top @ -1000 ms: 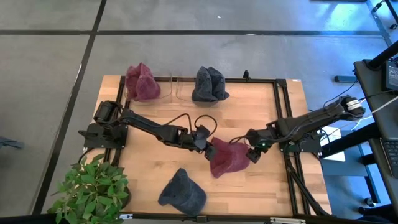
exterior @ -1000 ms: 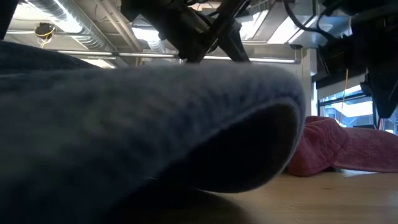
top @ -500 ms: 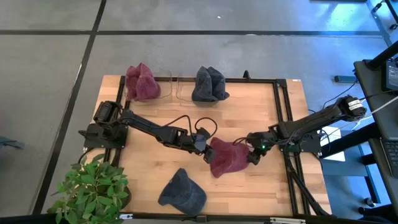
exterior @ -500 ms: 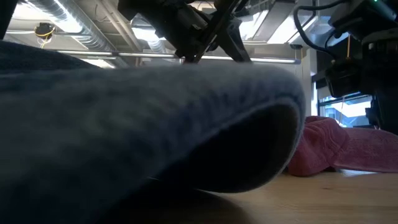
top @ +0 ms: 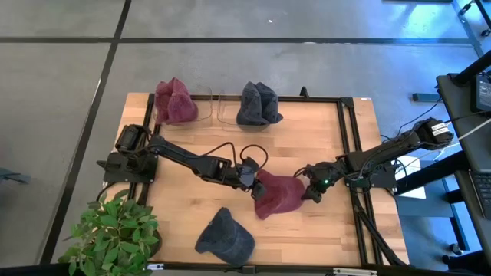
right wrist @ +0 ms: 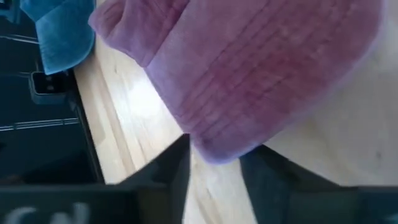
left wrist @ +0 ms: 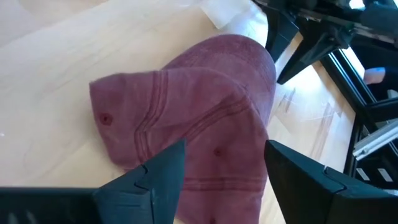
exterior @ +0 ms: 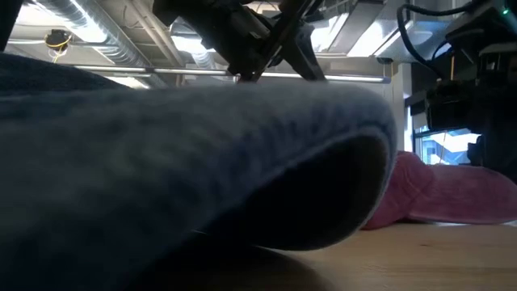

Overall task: Pick & Place hat
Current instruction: Put the dark red cap into the left transparent bin

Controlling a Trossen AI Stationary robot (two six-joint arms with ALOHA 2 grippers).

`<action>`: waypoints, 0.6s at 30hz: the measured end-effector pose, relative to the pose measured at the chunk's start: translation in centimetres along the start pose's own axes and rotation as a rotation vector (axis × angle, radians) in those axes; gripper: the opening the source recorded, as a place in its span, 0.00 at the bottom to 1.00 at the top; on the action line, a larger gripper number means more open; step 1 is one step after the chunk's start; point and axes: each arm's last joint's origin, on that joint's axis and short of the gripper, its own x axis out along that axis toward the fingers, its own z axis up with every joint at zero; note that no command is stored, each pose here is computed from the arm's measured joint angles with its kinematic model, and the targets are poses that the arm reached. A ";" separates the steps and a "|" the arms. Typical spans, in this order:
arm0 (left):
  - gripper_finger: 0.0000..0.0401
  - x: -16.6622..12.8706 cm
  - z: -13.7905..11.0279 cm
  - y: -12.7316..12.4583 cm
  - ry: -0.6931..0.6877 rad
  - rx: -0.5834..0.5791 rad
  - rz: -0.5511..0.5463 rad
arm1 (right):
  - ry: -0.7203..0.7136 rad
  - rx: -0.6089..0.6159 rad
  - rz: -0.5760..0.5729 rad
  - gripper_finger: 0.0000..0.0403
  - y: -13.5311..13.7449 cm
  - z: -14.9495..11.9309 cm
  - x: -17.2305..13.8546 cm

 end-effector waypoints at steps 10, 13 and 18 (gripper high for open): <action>0.53 0.0 0.1 0.1 -0.009 0.000 0.006 | -0.081 -0.107 0.021 0.04 0.5 0.5 -0.1; 0.53 0.0 0.1 0.1 -0.002 0.000 0.002 | -0.094 -0.119 0.036 0.04 0.7 0.6 -0.1; 0.53 -1.1 0.9 0.4 0.072 -0.026 0.004 | -0.137 -0.147 0.046 0.04 0.9 0.7 -0.5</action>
